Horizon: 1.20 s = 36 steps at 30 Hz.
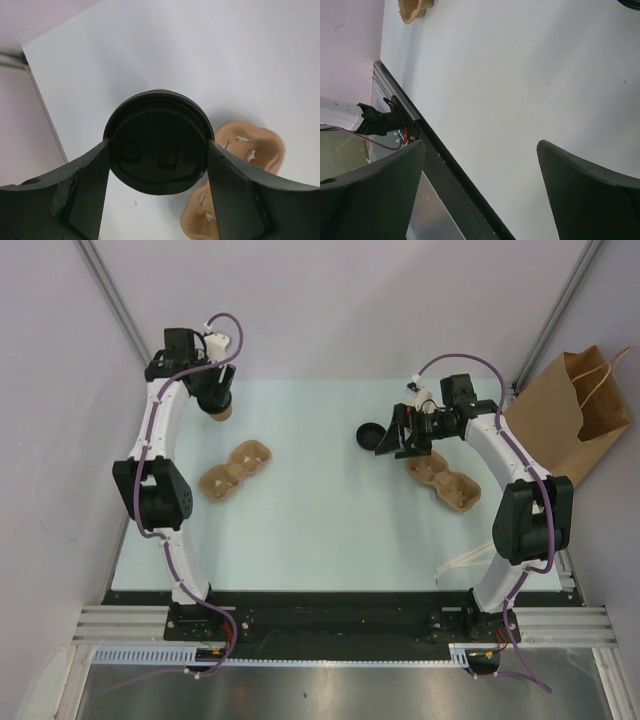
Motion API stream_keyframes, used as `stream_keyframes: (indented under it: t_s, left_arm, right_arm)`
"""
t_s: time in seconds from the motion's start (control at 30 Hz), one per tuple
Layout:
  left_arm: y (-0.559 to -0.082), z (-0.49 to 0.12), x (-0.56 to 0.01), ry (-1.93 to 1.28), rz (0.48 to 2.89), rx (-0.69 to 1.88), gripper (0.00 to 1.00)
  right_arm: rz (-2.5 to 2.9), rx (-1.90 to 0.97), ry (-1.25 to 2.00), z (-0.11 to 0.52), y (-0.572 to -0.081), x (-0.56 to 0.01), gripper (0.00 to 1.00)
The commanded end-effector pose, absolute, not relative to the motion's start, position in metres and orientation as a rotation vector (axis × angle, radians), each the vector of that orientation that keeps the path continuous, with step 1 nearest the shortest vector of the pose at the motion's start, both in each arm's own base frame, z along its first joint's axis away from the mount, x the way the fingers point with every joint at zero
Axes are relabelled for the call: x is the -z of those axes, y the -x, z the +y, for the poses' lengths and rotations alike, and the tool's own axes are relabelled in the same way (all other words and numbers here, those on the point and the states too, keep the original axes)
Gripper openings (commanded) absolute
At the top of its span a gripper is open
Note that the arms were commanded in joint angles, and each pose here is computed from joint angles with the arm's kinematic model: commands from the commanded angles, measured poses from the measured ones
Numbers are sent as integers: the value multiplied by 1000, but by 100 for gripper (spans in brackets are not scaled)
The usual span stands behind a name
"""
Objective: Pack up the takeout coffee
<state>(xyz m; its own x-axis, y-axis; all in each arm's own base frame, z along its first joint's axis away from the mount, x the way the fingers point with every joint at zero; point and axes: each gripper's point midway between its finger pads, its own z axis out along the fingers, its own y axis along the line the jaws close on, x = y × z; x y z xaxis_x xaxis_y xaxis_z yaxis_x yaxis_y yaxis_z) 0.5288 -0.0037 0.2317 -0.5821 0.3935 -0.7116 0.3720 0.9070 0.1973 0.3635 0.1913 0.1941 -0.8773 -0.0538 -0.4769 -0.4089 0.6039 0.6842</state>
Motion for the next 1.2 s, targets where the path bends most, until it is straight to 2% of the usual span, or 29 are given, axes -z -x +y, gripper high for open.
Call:
stream_keyframes:
  t_s: [0.0,0.33,0.63,0.7,0.73,0.8,0.9,1.17]
  left_arm:
    - [-534,30,-213,-458,2307,-50,48]
    - [-520,41,-148,-388,2449,110,49]
    - [-510,40,-117,-369,2505,128,52]
    - [-509,39,-115,-363,2511,131,58]
    - [-507,39,-114,-361,2514,133,67]
    - [-506,40,-114,-353,2516,129,77]
    - [-503,39,-121,-346,2507,128,98]
    - [-505,40,-173,-344,2409,81,99]
  right_arm:
    - [2361,-1189,403,192,-363,-211,100]
    - [2374,-1193,401,192,-361,-206,100]
    - [2368,-1183,407,192,-362,-207,100]
    - [2367,-1181,409,191,-361,-208,100]
    - [2364,-1180,407,191,-361,-209,100]
    - [2362,-1179,408,190,-361,-210,100]
    - [2351,-1176,413,190,-360,-214,100]
    - [2289,-1152,443,189,-361,-239,100]
